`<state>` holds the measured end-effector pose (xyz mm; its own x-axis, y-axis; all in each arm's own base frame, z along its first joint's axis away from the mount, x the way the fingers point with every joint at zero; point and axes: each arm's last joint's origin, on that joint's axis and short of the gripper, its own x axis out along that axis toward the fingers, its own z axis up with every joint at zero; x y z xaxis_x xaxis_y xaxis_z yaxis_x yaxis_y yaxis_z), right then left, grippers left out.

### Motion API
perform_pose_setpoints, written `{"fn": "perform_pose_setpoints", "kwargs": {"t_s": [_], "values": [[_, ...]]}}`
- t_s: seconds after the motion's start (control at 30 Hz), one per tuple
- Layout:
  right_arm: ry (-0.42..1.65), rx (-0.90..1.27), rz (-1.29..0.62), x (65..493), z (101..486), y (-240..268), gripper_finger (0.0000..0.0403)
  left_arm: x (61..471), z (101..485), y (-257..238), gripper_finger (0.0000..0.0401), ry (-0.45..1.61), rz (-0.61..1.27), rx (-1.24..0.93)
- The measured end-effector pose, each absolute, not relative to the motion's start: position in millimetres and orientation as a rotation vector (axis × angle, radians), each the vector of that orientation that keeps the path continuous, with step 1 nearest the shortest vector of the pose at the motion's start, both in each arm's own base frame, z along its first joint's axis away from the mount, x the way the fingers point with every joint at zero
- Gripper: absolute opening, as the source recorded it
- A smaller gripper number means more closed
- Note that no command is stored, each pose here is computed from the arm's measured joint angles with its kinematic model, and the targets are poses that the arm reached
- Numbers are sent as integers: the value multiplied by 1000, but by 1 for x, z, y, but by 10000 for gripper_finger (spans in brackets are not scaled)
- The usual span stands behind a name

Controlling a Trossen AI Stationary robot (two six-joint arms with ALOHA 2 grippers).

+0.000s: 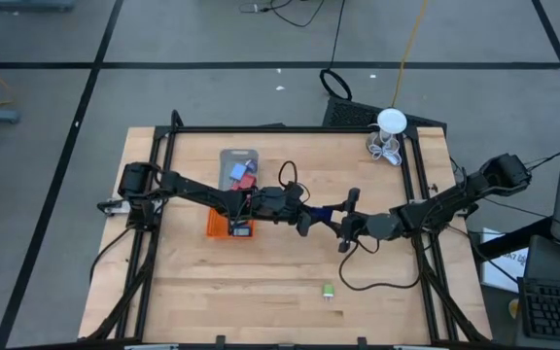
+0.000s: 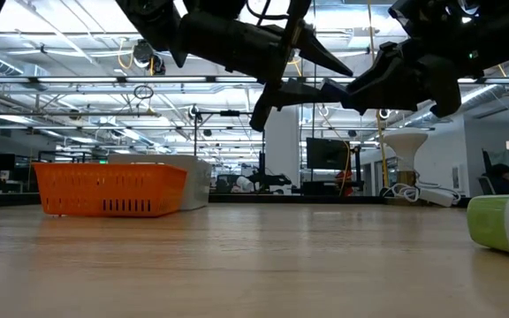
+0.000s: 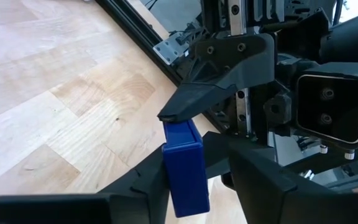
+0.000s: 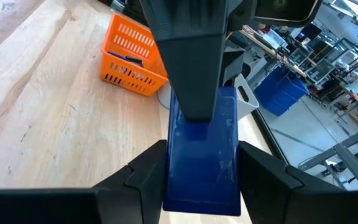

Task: Pick & Place Office items
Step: Put the dark blue digital timer into the orange bin

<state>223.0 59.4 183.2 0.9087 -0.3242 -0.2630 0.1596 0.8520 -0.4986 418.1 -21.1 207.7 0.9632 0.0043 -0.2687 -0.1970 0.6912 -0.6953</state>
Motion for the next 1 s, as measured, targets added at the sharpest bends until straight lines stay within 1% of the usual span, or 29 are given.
{"fn": "perform_pose_setpoints", "kwargs": {"t_s": [0.9,1.0], "values": [[352,-495,-263,223,183,59,164,417,206,-19,73,276,126,-801],[352,-491,-267,223,183,59,165,417,206,-17,68,277,124,-804]]}}
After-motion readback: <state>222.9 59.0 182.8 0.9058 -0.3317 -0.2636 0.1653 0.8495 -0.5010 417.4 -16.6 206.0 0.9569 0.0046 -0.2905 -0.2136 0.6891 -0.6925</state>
